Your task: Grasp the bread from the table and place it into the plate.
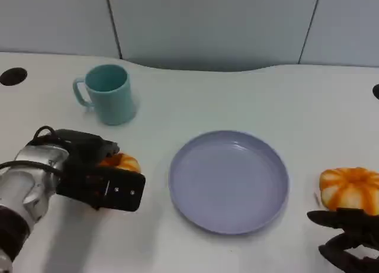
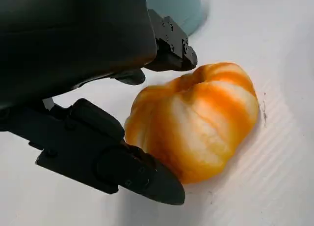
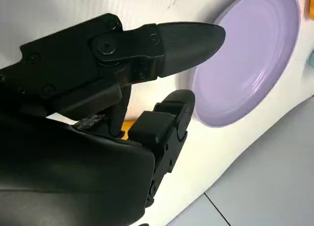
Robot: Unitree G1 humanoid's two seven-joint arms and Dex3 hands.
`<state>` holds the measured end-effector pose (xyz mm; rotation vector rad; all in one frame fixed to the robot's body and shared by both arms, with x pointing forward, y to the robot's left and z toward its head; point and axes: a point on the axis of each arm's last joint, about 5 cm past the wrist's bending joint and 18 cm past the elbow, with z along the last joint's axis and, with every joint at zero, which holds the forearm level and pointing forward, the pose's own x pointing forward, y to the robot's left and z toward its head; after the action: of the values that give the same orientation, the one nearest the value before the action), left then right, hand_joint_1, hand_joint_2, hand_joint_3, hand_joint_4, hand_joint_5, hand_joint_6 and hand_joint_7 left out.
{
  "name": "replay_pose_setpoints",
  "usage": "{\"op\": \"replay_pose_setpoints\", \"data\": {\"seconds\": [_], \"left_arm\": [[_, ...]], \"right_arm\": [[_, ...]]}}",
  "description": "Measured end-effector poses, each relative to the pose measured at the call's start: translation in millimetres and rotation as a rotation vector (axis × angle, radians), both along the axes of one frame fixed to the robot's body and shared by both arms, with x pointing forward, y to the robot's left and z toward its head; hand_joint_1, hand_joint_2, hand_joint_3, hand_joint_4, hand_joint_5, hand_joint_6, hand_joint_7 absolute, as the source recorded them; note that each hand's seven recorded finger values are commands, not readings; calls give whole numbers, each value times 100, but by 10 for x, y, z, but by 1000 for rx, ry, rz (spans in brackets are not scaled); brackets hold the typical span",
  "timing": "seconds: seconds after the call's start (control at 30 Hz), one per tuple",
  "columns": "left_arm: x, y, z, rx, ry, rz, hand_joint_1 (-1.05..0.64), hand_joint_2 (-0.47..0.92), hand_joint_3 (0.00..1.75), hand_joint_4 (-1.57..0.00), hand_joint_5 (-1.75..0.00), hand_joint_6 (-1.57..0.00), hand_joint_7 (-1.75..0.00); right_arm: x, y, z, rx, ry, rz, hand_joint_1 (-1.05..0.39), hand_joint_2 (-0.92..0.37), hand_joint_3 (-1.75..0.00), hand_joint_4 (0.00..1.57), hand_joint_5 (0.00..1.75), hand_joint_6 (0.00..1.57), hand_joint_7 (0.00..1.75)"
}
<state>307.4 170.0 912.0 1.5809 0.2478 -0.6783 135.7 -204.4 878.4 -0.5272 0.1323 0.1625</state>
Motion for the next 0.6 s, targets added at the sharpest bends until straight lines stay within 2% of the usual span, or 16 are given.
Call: {"op": "replay_pose_setpoints", "data": {"seconds": [0.33, 0.53, 0.6], "left_arm": [[84, -36, -67, 4, 6, 30, -68, 78, 1, -17, -37, -37, -3], [112, -43, -105, -9, 12, 50, -62, 78, 0, -28, -43, -47, -6], [118, -50, -118, -17, 6, 56, -58, 78, 0, -27, -84, -57, -12]], "right_arm": [[-12, -2, 6, 9, -3, 0, -30, -92, -38, 54, 80, 77, 0], [-17, -7, 12, 7, -5, 0, -30, -92, -39, 55, 80, 76, 0], [-21, -7, 11, 7, -4, -1, -29, -92, -40, 54, 80, 75, 0]]}}
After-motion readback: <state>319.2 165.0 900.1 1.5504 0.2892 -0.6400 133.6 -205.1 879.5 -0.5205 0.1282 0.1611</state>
